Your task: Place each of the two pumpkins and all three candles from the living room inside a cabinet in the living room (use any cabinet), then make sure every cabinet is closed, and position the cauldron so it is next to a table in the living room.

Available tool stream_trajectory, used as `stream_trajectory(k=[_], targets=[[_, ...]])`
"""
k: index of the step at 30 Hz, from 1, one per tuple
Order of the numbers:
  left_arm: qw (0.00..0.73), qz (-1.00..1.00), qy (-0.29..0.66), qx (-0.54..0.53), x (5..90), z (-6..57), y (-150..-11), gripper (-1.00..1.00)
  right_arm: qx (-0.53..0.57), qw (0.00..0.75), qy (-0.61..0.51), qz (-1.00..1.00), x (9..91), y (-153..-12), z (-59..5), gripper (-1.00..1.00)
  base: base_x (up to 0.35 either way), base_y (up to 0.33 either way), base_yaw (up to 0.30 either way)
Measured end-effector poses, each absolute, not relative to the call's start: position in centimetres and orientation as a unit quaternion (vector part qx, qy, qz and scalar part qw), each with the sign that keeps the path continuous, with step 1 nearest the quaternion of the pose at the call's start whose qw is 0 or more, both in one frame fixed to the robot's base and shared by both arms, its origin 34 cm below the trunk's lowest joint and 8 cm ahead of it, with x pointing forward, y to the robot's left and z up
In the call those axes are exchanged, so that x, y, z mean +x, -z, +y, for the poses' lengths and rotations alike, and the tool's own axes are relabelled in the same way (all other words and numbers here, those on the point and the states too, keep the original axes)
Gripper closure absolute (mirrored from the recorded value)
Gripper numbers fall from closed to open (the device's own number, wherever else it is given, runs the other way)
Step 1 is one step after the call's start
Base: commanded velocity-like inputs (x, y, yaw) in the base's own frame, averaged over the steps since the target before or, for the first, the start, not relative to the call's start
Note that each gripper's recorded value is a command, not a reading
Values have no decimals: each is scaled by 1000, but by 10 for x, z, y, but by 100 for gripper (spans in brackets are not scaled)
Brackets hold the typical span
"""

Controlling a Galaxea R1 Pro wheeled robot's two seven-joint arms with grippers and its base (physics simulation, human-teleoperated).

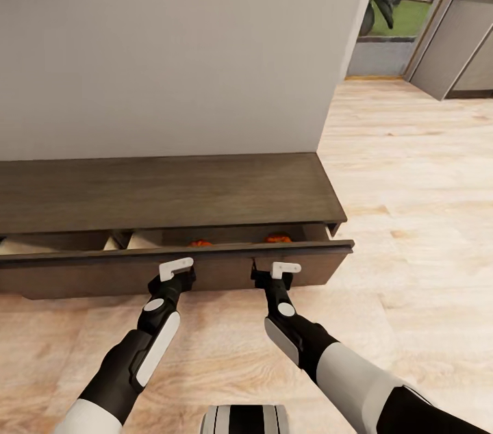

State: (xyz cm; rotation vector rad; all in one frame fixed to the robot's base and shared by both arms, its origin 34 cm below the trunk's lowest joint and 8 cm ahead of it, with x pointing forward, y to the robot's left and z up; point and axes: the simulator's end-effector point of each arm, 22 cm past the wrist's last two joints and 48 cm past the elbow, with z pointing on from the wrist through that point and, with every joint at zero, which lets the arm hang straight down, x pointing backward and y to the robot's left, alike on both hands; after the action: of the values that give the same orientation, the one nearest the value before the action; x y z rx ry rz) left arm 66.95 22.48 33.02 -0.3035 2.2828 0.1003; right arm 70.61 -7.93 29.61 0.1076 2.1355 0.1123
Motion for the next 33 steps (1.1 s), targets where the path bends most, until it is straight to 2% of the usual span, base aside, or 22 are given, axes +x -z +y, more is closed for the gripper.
stream_trajectory(k=[20,33], targets=[[406,905,-39,-120,669,224,-330,-100,43,479,-47,875,706,-296,-78,-100,140,0,0],[406,905,-39,-120,669,224,-330,-100,44,480,-46,875,706,-296,-79,-100,17,0,0]])
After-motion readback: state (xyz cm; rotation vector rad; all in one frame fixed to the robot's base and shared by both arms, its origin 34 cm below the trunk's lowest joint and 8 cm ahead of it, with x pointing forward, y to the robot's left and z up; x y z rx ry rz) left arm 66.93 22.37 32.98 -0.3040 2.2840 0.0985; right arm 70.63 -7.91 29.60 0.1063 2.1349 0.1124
